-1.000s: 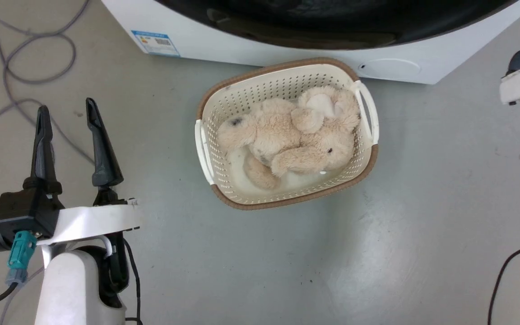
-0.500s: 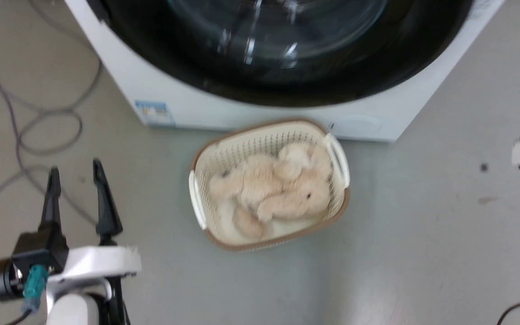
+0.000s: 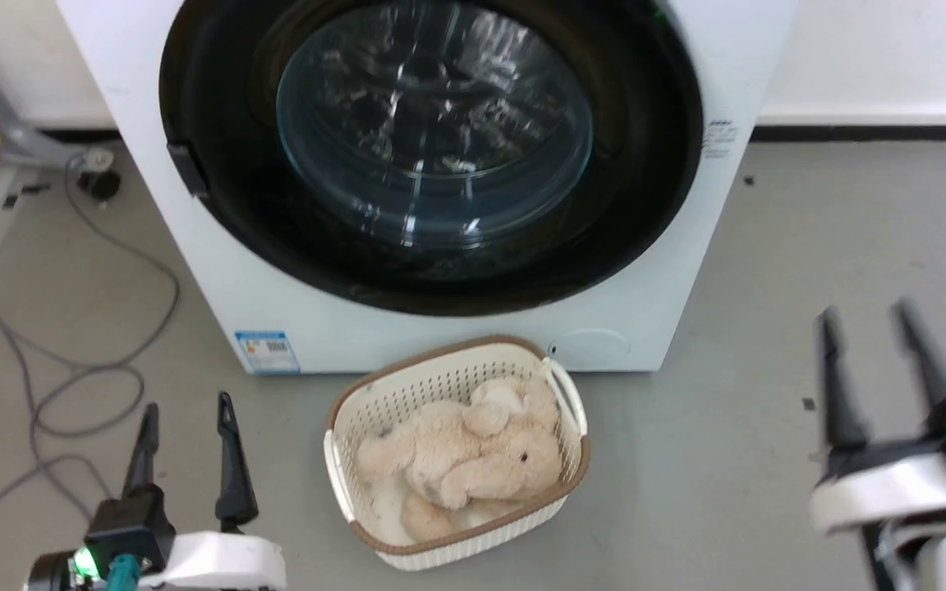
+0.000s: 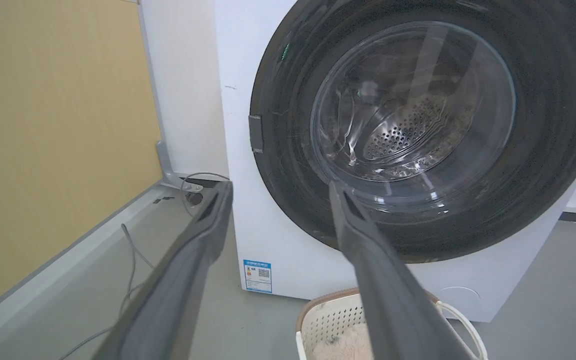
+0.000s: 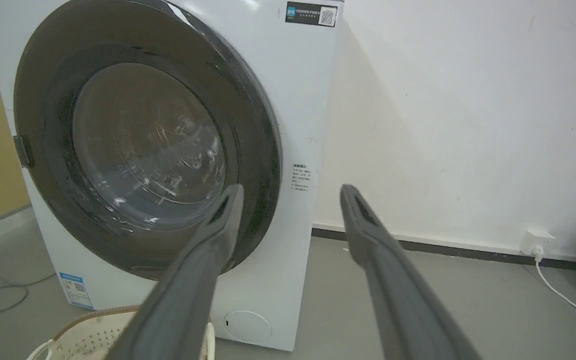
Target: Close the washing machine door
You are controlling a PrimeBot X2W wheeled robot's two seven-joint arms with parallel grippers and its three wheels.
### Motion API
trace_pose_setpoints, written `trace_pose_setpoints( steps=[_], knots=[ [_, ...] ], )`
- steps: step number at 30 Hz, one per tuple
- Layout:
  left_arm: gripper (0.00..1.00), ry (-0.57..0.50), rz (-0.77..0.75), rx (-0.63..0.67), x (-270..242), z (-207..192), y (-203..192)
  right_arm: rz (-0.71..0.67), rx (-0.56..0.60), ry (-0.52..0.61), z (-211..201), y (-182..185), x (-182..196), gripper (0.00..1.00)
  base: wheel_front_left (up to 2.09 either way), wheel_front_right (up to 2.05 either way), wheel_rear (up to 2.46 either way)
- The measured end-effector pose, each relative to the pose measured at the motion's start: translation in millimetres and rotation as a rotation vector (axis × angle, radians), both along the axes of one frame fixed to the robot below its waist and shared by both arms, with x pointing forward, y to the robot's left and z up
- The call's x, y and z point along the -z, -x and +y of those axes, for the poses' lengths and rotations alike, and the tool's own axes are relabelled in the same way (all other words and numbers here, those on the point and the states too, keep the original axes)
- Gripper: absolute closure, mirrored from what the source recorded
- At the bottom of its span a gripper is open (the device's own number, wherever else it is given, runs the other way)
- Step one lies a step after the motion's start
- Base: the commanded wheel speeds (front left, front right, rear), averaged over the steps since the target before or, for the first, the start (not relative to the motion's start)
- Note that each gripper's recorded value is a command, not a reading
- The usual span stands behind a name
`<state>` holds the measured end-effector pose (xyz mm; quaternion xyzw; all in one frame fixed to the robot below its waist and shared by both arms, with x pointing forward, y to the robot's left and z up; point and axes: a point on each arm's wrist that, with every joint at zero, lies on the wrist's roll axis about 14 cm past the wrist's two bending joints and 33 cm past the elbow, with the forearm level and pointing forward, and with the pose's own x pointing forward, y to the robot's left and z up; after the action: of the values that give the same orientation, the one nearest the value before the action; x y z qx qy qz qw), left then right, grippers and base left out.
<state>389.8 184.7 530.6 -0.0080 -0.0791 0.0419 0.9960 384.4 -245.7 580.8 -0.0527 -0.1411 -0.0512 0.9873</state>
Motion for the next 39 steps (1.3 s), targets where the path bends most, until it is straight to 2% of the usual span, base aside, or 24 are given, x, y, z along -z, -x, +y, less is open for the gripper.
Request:
trace_pose_setpoints(
  steps=[10,11,39],
  knots=[
    [0.00,0.007,0.020,0.057,5.5,-19.4,8.4,0.100,-0.023,-0.073,12.6,38.7,39.8,0.00,0.00,0.00,0.00],
    [1.00,0.008,0.021,0.057,5.5,-19.6,8.3,0.100,-0.022,-0.073,12.4,38.7,39.8,1.00,0.00,0.00,0.00],
    [1.00,0.002,0.054,0.058,7.9,-15.8,11.1,0.137,-0.061,-0.072,25.4,31.2,42.7,1.00,0.00,0.00,0.00]
  ],
)
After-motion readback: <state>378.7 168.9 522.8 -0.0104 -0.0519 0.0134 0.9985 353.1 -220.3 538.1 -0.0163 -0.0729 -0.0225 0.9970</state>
